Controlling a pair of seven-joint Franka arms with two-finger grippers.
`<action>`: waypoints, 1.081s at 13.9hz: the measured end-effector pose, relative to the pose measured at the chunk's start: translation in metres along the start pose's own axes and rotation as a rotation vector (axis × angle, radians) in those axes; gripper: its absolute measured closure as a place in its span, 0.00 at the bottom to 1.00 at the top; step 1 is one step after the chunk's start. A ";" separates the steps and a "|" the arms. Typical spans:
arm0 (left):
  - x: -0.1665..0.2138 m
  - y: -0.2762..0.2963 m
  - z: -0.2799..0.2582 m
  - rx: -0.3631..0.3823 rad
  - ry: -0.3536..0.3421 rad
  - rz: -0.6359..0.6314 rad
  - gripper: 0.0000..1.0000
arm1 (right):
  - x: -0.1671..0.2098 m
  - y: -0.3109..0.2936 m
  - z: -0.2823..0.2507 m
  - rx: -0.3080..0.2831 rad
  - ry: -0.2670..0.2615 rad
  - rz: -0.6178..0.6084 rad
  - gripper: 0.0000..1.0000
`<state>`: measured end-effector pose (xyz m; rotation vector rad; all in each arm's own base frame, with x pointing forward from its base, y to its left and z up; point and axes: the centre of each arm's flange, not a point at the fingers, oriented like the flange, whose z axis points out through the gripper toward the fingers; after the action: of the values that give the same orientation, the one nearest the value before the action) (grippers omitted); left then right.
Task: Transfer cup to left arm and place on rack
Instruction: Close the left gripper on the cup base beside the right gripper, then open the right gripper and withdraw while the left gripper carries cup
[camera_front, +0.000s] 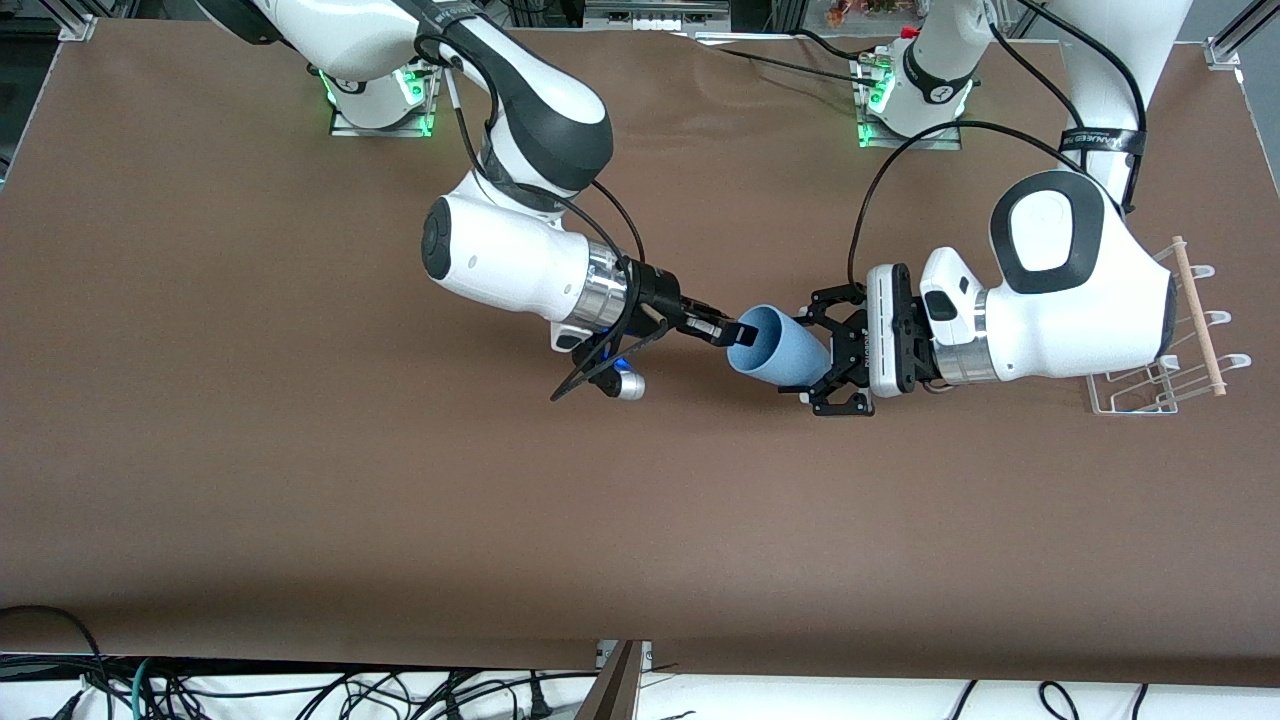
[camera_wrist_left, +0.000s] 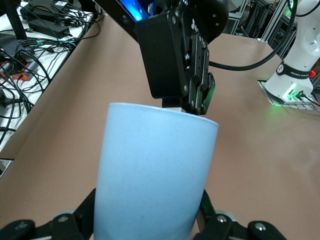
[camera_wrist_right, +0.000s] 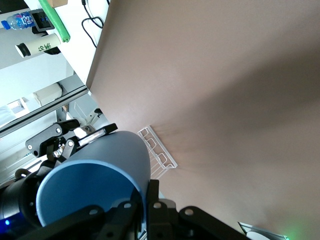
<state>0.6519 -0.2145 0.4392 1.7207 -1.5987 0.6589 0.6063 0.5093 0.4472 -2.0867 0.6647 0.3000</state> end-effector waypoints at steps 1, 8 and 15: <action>0.000 0.000 0.000 0.000 0.000 0.000 0.21 | 0.000 0.000 0.000 0.000 0.000 0.000 0.96; 0.002 0.001 0.001 -0.001 0.000 0.003 0.21 | 0.010 -0.005 -0.012 0.019 0.015 0.006 0.38; 0.001 0.000 -0.013 0.007 -0.075 -0.021 0.21 | 0.058 -0.006 -0.076 -0.052 -0.042 0.036 0.00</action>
<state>0.6526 -0.2052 0.4477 1.7835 -1.6289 0.5966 0.6547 0.4296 0.4685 -2.1142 0.6765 0.3840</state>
